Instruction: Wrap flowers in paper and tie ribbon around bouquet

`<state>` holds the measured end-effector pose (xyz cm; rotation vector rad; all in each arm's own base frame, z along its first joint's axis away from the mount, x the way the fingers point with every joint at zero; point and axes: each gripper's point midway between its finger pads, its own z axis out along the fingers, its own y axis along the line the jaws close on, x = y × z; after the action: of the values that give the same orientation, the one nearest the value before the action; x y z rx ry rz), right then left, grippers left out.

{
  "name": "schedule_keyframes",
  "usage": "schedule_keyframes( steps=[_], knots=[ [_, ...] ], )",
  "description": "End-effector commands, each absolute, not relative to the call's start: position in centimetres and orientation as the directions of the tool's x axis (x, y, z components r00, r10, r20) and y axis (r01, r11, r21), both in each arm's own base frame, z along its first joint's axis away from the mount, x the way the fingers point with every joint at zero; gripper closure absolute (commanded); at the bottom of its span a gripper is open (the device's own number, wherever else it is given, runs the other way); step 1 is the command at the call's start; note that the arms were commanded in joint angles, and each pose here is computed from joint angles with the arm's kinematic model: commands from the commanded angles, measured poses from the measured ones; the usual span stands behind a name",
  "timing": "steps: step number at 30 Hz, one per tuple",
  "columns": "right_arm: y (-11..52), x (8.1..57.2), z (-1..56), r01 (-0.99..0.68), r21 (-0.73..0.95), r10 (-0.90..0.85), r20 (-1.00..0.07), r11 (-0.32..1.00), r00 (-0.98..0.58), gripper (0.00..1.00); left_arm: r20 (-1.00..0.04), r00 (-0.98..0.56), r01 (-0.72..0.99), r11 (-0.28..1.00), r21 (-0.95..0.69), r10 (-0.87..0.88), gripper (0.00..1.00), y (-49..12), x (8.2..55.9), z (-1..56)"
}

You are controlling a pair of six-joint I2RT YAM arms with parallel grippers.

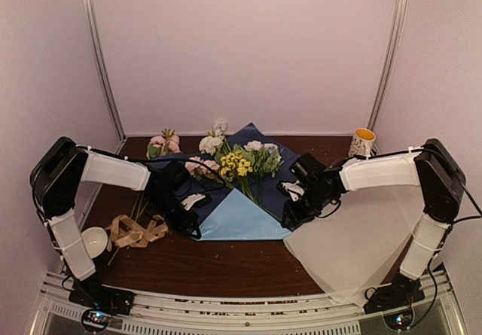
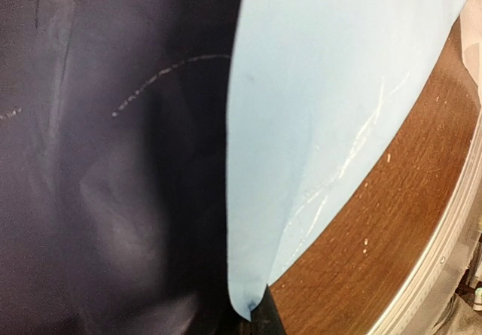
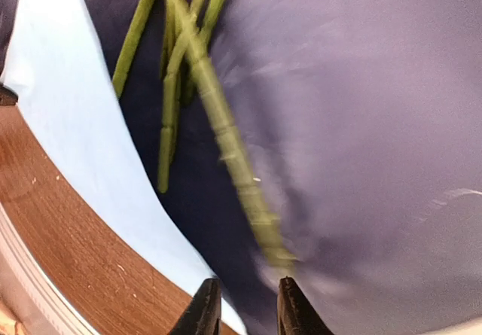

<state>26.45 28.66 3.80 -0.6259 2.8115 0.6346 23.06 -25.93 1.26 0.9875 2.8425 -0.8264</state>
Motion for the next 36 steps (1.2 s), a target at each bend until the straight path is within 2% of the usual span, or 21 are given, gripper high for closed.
schedule_keyframes(
  steps=[1, 4, 7, 10, 14, 18, 22, 36],
  knots=[
    [26.2, 29.0, 9.1, -0.435, 0.176, -0.341, -0.397, 0.883, -0.852, 0.73, -0.042, -0.809, 0.547, 0.726, -0.418, 0.586, 1.0, -22.9, 21.2, -1.3],
    [29.3, 28.2, 11.4, -0.532, 0.193, -0.395, -0.477, 0.824, -0.785, 0.74, -0.043, -0.81, 0.545, 0.724, -0.423, 0.585, 1.0, -23.0, 21.1, -1.4],
    [36.9, 25.4, 12.4, -0.671, 0.372, -0.456, -0.52, 0.641, -0.723, 0.81, -0.042, -0.81, 0.543, 0.723, -0.427, 0.584, 1.0, -23.1, 21.2, -1.5],
    [43.2, 23.0, 12.2, -0.708, 0.541, -0.506, -0.497, 0.454, -0.705, 0.91, -0.041, -0.811, 0.541, 0.722, -0.431, 0.583, 1.0, -23.2, 21.2, -1.6],
    [47.2, 23.2, 10.5, -0.652, 0.65, -0.516, -0.432, 0.391, -0.74, 0.99, -0.042, -0.812, 0.541, 0.723, -0.429, 0.582, 1.0, -23.1, 21.1, -1.7],
    [47.0, 24.0, 6.6, -0.545, 0.7, -0.499, -0.304, 0.461, -0.812, 1.0, -0.042, -0.812, 0.541, 0.723, -0.431, 0.582, 1.0, -23.2, 21.2, -1.8],
    [43.6, 24.3, 2.8, -0.48, 0.657, -0.481, -0.197, 0.582, -0.854, 1.0, -0.042, -0.812, 0.541, 0.723, -0.43, 0.583, 1.0, -23.2, 21.2, -1.9],
    [30.1, 23.5, 0.3, -0.34, 0.516, -0.342, -0.096, 0.786, -0.935, 1.0, -0.033, -0.805, 0.55, 0.723, -0.418, 0.592, 1.0, -22.9, 21.2, -2.0]
  ],
)
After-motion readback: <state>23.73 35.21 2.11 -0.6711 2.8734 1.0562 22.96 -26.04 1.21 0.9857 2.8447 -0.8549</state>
